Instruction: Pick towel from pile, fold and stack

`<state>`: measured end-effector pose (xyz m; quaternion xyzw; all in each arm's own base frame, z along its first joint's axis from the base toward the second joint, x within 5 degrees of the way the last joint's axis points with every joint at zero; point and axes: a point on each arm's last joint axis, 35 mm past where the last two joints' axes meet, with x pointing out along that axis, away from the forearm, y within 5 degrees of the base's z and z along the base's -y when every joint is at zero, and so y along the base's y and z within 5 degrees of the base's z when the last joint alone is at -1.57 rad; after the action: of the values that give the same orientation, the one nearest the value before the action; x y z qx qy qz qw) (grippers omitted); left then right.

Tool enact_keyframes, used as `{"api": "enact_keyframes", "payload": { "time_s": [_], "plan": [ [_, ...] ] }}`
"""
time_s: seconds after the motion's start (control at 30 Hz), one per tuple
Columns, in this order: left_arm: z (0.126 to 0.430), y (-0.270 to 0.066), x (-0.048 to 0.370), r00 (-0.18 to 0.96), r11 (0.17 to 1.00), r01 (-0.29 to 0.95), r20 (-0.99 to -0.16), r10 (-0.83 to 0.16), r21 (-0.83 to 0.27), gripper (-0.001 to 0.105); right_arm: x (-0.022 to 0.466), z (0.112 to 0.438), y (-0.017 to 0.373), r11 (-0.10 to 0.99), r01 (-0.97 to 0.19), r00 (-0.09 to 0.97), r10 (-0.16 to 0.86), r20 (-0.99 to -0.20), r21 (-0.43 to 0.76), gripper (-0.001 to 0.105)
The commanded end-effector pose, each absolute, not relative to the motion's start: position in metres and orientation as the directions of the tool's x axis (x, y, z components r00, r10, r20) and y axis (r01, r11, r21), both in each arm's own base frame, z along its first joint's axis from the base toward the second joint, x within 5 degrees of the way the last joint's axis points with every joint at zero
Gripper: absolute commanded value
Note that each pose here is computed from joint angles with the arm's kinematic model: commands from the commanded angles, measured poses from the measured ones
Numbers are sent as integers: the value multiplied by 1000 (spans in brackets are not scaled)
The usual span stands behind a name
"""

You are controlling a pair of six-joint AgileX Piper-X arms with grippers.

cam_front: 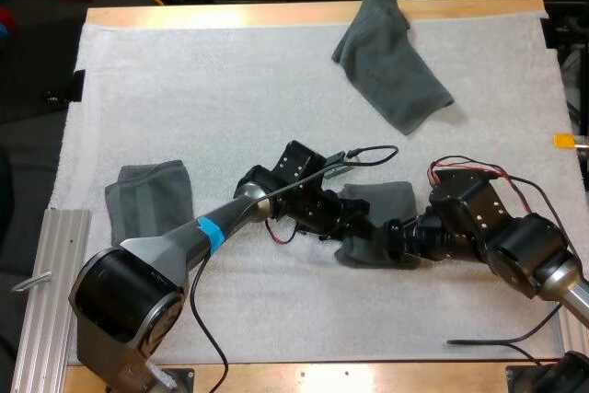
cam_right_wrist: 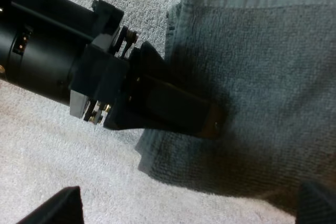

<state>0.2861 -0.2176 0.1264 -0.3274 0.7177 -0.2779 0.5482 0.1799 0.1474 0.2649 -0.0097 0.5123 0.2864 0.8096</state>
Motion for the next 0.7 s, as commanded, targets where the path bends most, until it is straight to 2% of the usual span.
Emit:
{"api": "enact_keyframes", "payload": {
  "time_s": [0.0, 0.03, 0.1, 0.37, 0.67],
  "plan": [
    [128, -219, 287, -178, 631, -161, -607, -775, -758, 13, 179, 267, 147, 835, -475, 311, 454, -835, 276, 78],
    [129, -219, 287, -176, 632, -153, -608, -774, -760, 5, 179, 267, 147, 835, -475, 311, 454, -835, 276, 78],
    [134, -218, 286, -178, 628, -114, -606, -775, -770, 0, 179, 267, 147, 835, -475, 311, 454, -835, 276, 78],
    [168, -188, 291, -135, 610, -41, -601, -788, -791, 0, 179, 268, 147, 828, -480, 305, 465, -831, 288, 78],
    [200, -123, 292, -62, 643, -37, -640, -766, -765, 0, 184, 277, 158, 732, -527, 274, 627, -729, 431, 78]
  ]
}}
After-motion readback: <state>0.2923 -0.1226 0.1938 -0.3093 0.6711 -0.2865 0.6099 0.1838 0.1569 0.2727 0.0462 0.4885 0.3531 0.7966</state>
